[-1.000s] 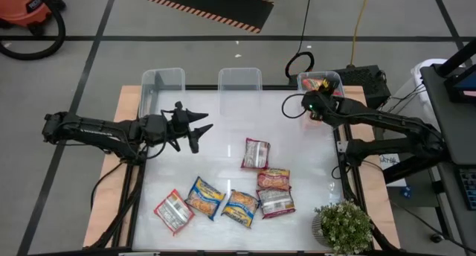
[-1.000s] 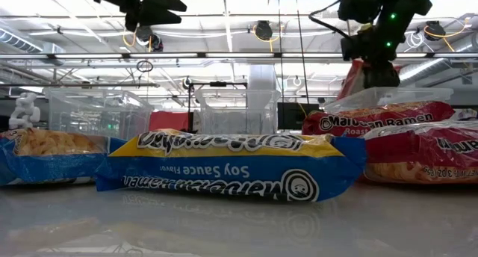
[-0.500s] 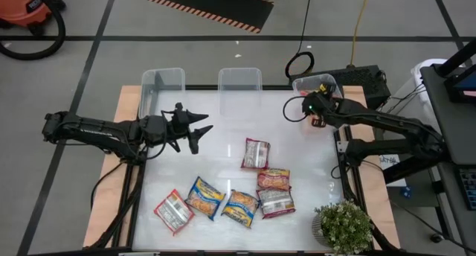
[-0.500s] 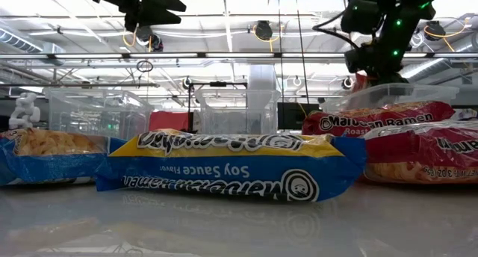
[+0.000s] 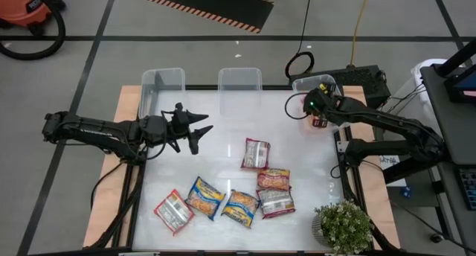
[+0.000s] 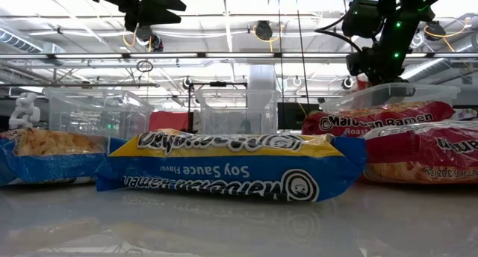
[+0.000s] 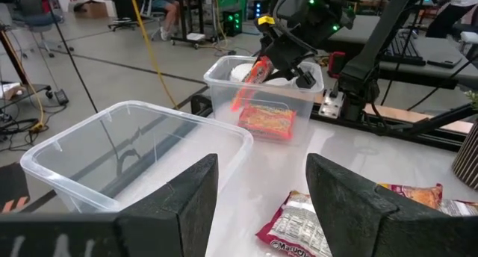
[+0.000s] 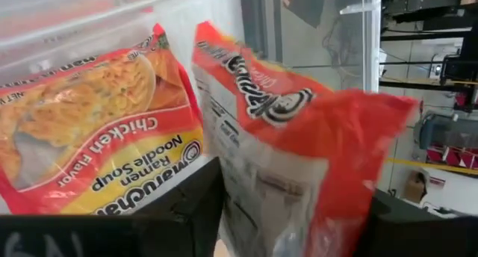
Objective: Sort Maruchan noodles
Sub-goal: Put the top orange noodle pack into the right transparent bin, then adjust the right transparent bin
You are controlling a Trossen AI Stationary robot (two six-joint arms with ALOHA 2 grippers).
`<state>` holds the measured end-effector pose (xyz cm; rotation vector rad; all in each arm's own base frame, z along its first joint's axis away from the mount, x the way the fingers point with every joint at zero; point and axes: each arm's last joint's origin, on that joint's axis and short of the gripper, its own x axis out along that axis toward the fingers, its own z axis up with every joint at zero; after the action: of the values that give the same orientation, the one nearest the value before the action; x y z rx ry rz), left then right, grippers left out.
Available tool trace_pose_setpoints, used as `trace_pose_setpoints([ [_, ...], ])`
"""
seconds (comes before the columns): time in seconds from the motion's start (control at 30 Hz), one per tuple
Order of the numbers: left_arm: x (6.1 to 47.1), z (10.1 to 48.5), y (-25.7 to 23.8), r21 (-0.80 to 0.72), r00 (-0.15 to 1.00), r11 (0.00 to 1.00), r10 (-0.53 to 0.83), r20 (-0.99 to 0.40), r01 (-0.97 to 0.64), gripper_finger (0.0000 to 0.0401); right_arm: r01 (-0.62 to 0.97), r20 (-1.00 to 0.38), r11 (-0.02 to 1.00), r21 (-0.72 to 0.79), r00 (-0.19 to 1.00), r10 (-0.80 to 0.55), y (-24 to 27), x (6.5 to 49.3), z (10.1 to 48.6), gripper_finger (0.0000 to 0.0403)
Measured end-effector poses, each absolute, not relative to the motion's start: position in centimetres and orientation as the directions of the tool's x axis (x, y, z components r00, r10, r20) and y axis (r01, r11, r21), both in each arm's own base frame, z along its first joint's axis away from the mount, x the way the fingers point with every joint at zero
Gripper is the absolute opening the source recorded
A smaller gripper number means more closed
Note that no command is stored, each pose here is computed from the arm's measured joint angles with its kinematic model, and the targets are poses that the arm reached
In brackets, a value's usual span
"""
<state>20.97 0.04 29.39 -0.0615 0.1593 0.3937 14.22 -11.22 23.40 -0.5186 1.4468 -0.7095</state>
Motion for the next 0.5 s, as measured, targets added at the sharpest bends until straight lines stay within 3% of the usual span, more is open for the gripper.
trace_pose_setpoints([
  [0.5, 21.0, 29.4, -0.1, -0.057, 0.923, 0.931, 0.346, -0.169, -0.359, 0.0209, 0.148, -0.674, 0.67, -0.727, 0.028, -0.738, -9.9, 12.2, 25.2, 0.0207],
])
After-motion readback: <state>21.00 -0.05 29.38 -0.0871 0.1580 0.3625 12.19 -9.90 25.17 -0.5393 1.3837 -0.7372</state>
